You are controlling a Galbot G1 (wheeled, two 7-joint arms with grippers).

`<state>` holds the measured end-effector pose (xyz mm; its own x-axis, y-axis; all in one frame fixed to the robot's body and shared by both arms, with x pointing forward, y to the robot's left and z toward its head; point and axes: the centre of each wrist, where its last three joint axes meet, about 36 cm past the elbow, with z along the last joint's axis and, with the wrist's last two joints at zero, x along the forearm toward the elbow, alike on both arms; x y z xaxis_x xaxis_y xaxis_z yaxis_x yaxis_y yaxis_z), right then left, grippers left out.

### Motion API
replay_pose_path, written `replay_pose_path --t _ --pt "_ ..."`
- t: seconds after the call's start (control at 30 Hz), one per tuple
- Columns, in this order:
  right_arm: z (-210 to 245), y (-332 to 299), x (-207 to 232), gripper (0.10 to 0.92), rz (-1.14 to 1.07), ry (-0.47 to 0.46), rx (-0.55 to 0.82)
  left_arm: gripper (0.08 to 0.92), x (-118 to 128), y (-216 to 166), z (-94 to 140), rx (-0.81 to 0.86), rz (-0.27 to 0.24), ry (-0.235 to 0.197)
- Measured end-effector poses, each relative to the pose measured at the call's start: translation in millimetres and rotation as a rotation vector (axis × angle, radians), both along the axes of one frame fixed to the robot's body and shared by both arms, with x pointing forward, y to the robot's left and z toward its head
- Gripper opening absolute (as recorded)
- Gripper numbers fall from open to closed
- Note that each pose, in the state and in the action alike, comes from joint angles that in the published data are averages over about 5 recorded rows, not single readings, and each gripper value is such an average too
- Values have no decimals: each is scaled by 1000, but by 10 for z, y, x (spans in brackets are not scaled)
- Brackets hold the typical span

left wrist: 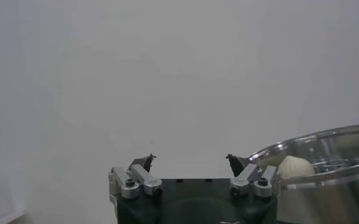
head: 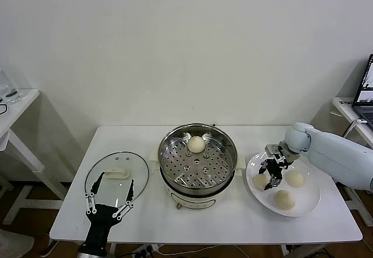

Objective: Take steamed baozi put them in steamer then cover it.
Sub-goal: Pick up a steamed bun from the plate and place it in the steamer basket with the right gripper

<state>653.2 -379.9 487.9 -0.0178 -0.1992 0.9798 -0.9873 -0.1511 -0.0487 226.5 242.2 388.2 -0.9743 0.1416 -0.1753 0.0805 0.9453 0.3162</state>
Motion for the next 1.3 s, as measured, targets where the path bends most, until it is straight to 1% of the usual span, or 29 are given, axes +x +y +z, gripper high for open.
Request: replay_pose_path --t 0.13,0.27,0.47,0.6,0.73,0.9,1.1,1.3 --pt "382 83 134 650 32 -19 5 823 9 -7 6 0 -6 -2" --pt "923 293 298 653 85 -35 7 823 23 -22 24 -2 -11 -8" --pt "1703 853 435 653 187 -62 16 823 38 -44 51 -4 -20 -17" --pt "1990 1324 431 653 251 -61 29 823 57 -60 46 -6 -24 -20" --pt "2095 1778 405 653 297 -49 38 823 76 -81 20 -10 -28 -18" --pt "2065 2303 370 649 338 -40 32 823 105 -108 14 -16 -34 -24" --pt "1866 2815 324 648 367 -34 17 823 120 -118 10 -19 -35 -27" --pt "1565 3163 264 651 378 -25 11 823 123 -131 -11 -18 -41 -23"
